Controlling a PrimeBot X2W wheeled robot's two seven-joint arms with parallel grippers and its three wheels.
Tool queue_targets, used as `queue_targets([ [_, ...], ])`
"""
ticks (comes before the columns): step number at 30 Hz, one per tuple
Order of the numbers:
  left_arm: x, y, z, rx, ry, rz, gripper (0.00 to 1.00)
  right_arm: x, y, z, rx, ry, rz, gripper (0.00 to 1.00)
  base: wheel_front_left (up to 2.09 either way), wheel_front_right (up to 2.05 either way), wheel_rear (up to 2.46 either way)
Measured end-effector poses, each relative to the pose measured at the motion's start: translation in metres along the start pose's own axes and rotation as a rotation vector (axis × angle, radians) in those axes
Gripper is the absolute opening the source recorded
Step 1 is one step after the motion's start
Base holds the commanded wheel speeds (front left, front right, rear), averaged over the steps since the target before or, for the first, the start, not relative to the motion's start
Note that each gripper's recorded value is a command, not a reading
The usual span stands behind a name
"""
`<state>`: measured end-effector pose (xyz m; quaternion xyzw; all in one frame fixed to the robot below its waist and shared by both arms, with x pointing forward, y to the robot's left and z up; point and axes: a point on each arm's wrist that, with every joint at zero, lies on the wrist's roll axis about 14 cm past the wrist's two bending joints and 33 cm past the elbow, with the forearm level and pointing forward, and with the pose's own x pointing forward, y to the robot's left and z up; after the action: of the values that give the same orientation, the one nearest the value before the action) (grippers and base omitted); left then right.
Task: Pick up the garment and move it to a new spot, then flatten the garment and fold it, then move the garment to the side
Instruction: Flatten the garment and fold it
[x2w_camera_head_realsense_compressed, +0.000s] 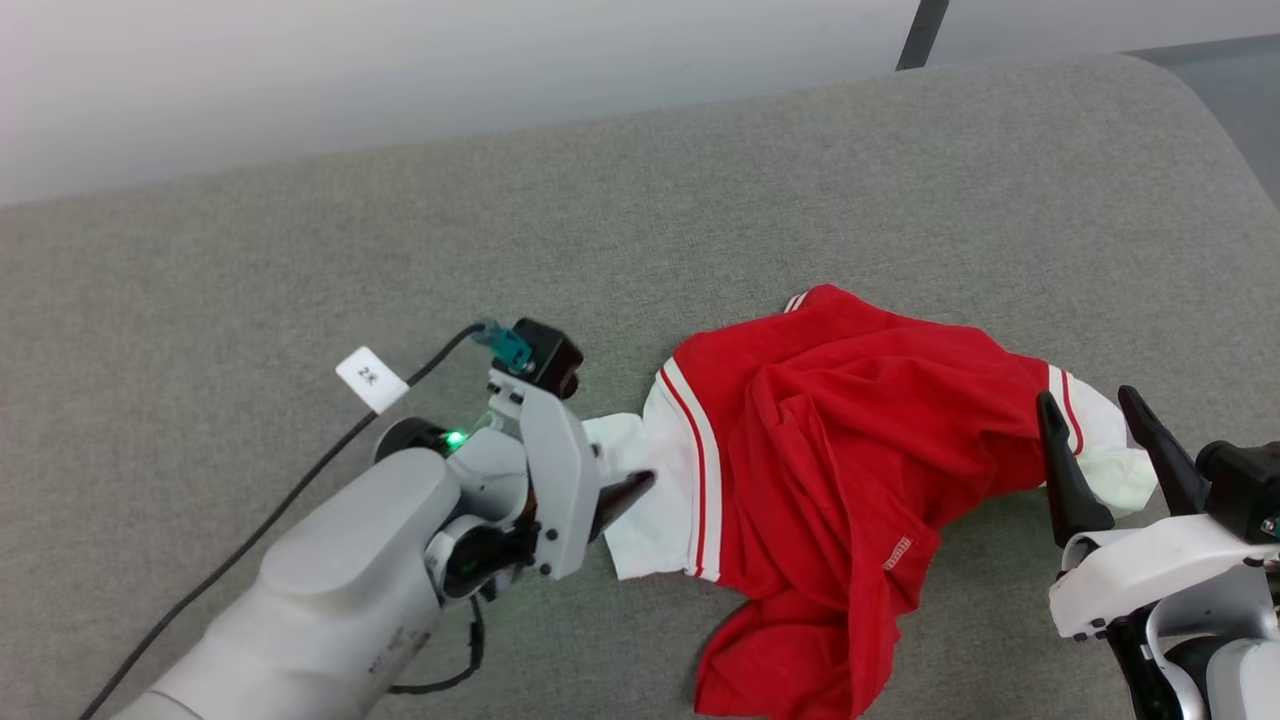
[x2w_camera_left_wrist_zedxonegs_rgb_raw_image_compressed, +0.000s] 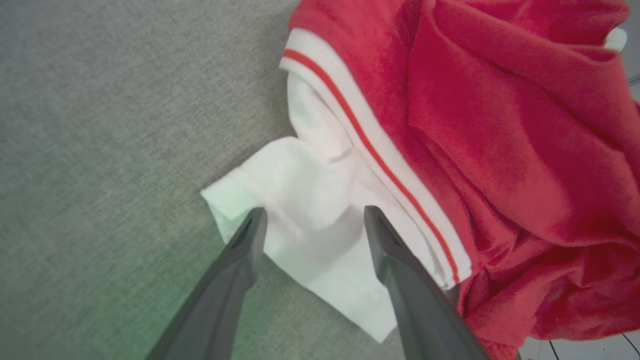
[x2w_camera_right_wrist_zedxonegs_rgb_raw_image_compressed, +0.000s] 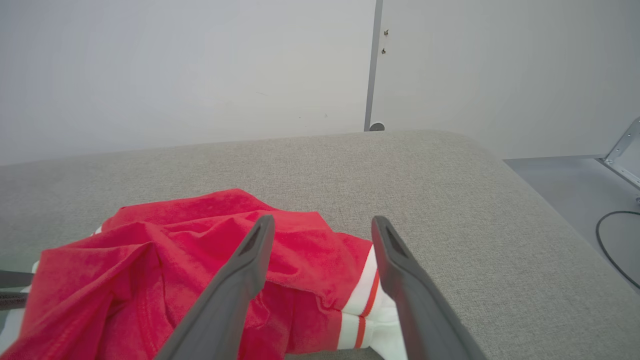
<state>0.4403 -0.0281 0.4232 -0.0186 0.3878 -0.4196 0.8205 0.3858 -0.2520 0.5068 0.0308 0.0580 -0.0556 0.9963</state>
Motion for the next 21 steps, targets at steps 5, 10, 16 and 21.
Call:
queue_targets([
  [5, 0.002, 0.016, -0.018, 0.018, 0.076, 0.056, 1.00, 0.000, 0.001, 0.001, 0.002, -0.002, 0.001, 1.00, 0.00, 0.00, 0.00],
  [10, 0.005, 0.020, -0.023, 0.001, 0.094, 0.069, 1.00, 0.002, 0.004, 0.002, 0.003, -0.006, 0.008, 1.00, 0.00, 0.00, 0.00],
  [16, 0.007, 0.020, -0.028, -0.055, 0.121, 0.067, 0.49, 0.003, 0.008, 0.006, -0.002, -0.021, 0.018, 1.00, 0.00, 0.00, 0.00],
  [21, 0.007, 0.023, -0.032, -0.120, 0.129, 0.066, 0.00, 0.004, 0.010, 0.009, -0.003, -0.029, 0.022, 1.00, 0.00, 0.00, 0.00],
])
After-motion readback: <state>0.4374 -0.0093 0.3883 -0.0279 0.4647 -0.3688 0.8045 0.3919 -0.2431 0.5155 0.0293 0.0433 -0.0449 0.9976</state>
